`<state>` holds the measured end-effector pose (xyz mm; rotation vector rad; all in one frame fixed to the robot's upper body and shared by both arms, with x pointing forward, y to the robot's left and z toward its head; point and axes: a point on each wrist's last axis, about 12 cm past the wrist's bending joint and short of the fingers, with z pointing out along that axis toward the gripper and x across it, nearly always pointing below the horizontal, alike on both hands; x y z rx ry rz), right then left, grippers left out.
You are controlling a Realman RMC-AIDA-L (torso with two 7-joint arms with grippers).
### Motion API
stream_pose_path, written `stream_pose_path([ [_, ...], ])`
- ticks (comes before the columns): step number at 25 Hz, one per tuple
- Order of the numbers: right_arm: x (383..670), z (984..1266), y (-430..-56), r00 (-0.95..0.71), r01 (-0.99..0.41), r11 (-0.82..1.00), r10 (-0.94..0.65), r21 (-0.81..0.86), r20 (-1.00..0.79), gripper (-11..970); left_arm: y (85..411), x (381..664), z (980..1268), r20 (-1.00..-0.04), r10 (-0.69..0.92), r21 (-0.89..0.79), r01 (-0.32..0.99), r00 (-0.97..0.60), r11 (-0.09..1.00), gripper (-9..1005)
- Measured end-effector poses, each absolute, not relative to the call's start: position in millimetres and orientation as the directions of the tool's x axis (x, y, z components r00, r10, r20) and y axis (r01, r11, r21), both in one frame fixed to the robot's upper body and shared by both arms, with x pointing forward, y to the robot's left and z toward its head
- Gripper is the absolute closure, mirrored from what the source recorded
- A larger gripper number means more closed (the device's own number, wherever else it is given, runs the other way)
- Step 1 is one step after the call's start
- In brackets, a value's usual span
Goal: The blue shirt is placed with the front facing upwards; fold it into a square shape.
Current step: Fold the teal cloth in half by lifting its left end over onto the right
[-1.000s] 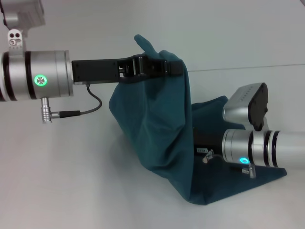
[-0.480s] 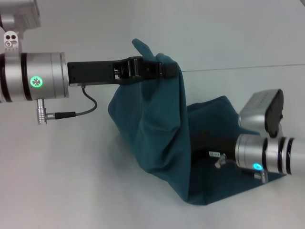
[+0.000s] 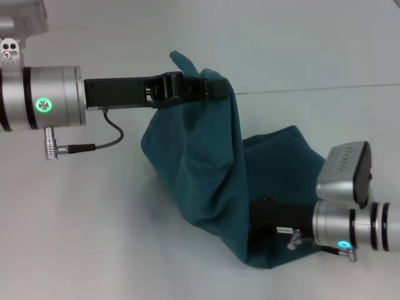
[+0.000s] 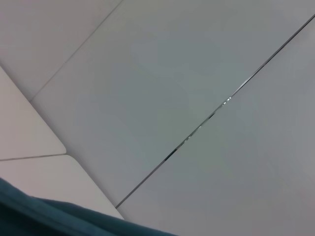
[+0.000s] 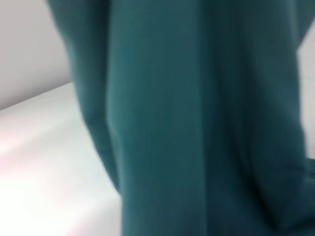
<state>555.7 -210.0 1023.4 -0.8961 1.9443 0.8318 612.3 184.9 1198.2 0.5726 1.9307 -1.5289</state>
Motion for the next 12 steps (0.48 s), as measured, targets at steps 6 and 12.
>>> stream_pose_path([
  [6, 562.8, 1030.2, -187.0, -0.394, -0.849, 0.478, -0.290, 0.224, -0.872, 951, 185.7, 612.6, 1198.6, -0.691, -0.036, -0.707, 0.664, -0.722, 0.243, 964],
  [12, 573.6, 1039.7, -163.7, -0.380, -0.871, 0.436, -0.306, 0.226, -0.873, 951, 185.2, 612.5, 1198.8, -0.694, -0.032, -0.704, 0.668, -0.720, 0.242, 964],
])
